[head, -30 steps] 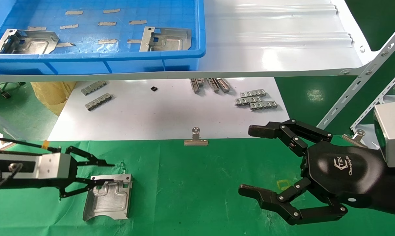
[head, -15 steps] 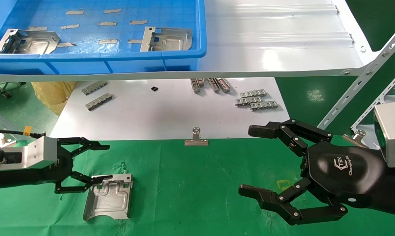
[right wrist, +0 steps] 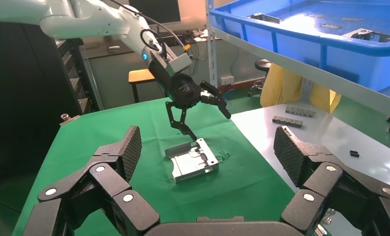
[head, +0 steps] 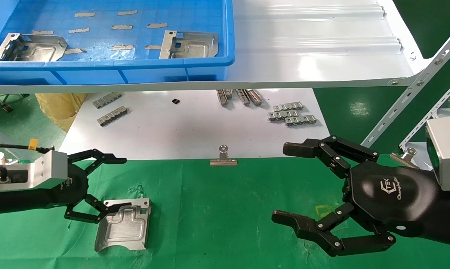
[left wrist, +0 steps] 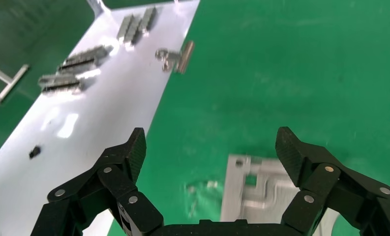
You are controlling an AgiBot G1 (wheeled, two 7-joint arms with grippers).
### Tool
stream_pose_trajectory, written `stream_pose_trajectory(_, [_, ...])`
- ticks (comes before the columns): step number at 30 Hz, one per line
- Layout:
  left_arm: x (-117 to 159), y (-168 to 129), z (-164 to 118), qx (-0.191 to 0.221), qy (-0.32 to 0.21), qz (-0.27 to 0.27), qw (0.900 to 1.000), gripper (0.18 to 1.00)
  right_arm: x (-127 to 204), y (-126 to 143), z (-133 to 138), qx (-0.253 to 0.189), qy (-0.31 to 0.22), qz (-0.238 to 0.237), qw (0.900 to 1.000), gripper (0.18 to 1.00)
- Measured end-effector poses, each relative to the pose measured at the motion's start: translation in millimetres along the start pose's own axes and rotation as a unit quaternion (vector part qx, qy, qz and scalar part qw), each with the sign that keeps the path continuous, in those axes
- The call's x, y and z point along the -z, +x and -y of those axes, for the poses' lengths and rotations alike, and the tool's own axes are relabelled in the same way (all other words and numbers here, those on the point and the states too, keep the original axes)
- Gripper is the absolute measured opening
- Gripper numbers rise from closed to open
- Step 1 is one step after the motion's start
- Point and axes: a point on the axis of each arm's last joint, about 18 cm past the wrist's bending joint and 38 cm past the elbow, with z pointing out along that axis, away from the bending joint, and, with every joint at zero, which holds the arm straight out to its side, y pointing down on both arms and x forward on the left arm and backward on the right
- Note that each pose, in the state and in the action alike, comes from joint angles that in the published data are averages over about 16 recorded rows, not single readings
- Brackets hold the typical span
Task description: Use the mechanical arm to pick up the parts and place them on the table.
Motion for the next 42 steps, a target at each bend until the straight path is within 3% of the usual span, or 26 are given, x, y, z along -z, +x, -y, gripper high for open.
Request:
stream_pose_trajectory(15, [-8.4, 11.9, 32.9, 0.039, 0.073, -0.004, 0.9966, 0.999, 0.0, 0.0, 0.0, 0.0, 0.0, 0.0, 1.0, 1.001])
stream_pose_trajectory(42, [2.6, 53.4, 108.4, 0.102, 0.18, -0.05, 0.9771, 1.001, 0.0, 0.0, 0.0, 0.0, 0.0, 0.0, 1.0, 1.001])
